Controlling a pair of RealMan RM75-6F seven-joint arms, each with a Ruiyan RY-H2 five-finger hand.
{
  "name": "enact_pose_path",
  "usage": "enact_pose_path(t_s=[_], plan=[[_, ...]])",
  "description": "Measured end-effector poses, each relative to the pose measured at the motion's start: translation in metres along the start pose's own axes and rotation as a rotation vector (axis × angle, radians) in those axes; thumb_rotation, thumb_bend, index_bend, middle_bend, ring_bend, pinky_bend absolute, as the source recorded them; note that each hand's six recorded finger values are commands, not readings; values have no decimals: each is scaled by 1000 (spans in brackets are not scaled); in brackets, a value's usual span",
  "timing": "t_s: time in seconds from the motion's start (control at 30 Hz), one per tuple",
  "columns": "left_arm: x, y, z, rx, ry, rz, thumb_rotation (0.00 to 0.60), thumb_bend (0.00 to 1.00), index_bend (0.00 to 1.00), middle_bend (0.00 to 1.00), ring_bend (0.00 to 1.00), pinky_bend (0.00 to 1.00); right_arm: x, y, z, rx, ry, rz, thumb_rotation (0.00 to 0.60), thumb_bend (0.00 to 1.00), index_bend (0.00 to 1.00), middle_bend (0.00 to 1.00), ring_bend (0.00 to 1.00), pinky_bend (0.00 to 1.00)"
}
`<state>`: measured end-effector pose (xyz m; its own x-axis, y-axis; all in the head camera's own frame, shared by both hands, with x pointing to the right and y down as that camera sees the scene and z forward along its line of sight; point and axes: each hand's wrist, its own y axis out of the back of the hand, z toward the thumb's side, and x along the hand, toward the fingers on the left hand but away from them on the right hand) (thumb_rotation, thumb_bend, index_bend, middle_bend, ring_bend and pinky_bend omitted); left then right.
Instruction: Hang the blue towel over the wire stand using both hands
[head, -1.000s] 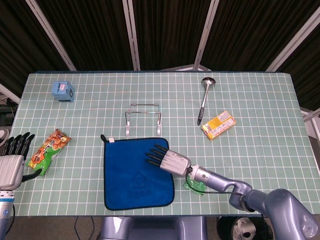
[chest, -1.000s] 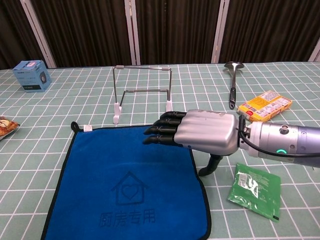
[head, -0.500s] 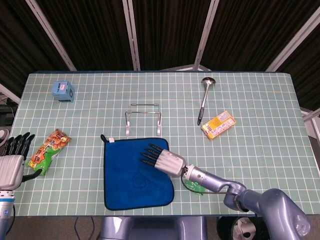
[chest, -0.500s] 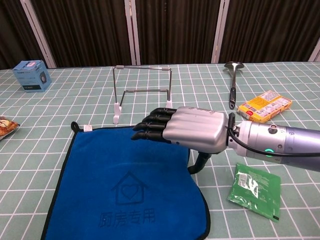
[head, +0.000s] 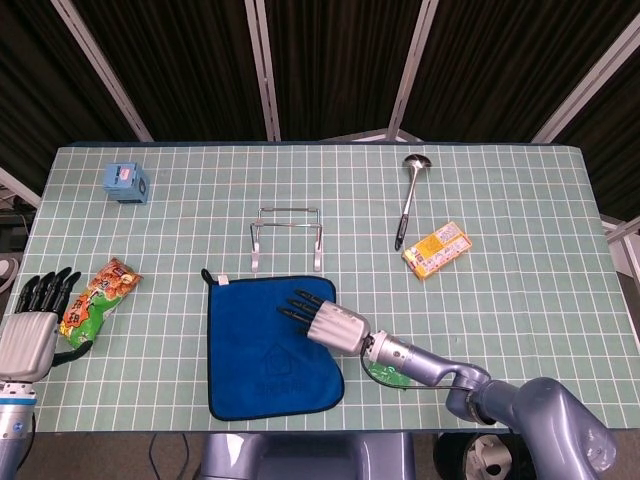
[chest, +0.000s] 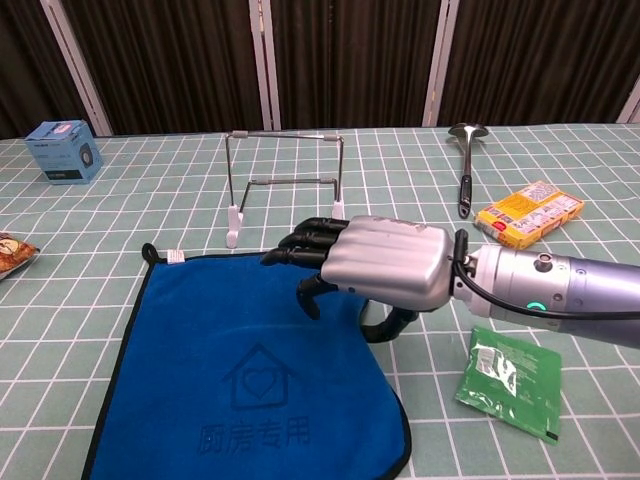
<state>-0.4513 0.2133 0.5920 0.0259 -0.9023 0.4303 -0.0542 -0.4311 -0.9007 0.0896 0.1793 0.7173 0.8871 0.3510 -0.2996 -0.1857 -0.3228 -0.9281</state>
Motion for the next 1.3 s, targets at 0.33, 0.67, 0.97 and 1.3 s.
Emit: enact_pose_path(t_s=[0.33, 0.67, 0.97, 1.3], plan=[[10, -28, 56, 17, -209, -134, 600, 0, 235, 0, 0, 0, -1, 0, 2, -17, -4, -7, 600, 411, 593, 53, 0, 33], [44, -71, 124, 75, -512, -164, 600, 38, 335, 0, 0, 0, -3, 6, 0, -45, -23, -13, 600, 411, 596, 52, 0, 40], [62, -101, 157, 145, -688, -171, 600, 128, 398, 0, 0, 0, -3, 5, -2, -37, -29, 1, 600, 411, 596, 53, 0, 40], [61, -111, 152, 214, -742, -158, 600, 133, 399, 0, 0, 0, -3, 4, -1, -37, -34, -2, 600, 411, 596, 53, 0, 40]])
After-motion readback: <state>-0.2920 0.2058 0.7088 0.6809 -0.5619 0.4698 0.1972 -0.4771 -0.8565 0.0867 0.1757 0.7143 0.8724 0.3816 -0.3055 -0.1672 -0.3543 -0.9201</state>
